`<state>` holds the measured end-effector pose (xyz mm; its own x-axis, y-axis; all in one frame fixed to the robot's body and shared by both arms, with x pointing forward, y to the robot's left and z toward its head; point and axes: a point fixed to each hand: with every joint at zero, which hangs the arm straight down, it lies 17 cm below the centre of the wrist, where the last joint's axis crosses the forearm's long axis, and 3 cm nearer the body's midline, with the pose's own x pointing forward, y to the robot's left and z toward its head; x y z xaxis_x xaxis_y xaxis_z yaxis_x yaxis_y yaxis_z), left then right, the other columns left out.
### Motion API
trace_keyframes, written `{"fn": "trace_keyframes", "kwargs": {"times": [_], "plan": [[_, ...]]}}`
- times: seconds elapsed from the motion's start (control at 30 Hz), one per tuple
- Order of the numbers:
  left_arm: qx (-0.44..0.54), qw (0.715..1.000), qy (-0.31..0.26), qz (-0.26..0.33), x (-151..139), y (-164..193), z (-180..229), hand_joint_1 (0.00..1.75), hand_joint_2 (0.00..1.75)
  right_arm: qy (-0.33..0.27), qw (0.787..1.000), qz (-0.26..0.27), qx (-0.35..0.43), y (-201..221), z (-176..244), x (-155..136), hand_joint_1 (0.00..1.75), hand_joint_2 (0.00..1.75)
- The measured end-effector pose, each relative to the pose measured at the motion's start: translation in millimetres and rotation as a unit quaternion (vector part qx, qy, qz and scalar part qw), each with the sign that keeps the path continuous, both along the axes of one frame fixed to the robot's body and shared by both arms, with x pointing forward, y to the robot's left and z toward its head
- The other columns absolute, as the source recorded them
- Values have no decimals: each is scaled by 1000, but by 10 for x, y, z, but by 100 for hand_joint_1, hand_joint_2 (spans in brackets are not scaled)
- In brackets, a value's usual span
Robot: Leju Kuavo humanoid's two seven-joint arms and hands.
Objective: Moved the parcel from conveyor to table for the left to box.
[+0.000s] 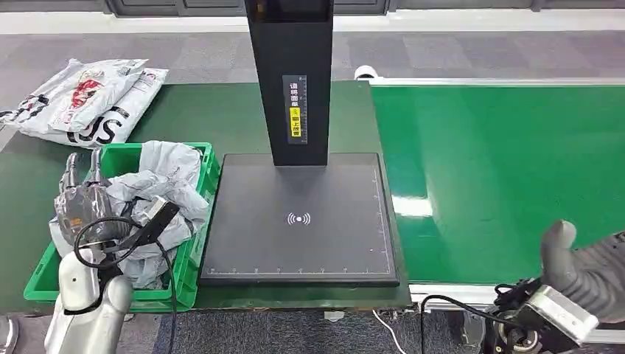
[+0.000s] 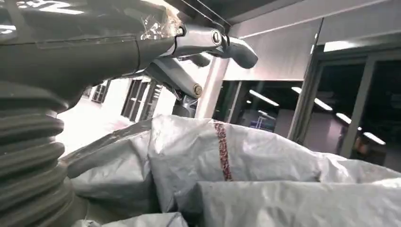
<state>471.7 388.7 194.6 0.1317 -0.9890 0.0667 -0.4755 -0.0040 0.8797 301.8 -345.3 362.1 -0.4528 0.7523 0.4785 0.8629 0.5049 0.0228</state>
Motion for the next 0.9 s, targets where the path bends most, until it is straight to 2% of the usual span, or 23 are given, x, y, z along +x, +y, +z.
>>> {"fn": "trace_keyframes", "kwargs": {"times": [0.43,0.5,0.73,0.9], "plan": [[-38,999,-5,-9,81,-28,90,0,175,0,1000,0,0,0,-1,0,0,175],[-60,997,-35,-18,58,-35,226,0,175,0,1000,1,1,-2,-5,2,0,175],[-137,966,-216,-48,-106,21,1157,0,175,6,1000,4,5,2,-53,46,0,175],[-146,940,-293,-95,-204,-116,1674,0,175,13,1000,7,8,11,-97,89,0,175]]}}
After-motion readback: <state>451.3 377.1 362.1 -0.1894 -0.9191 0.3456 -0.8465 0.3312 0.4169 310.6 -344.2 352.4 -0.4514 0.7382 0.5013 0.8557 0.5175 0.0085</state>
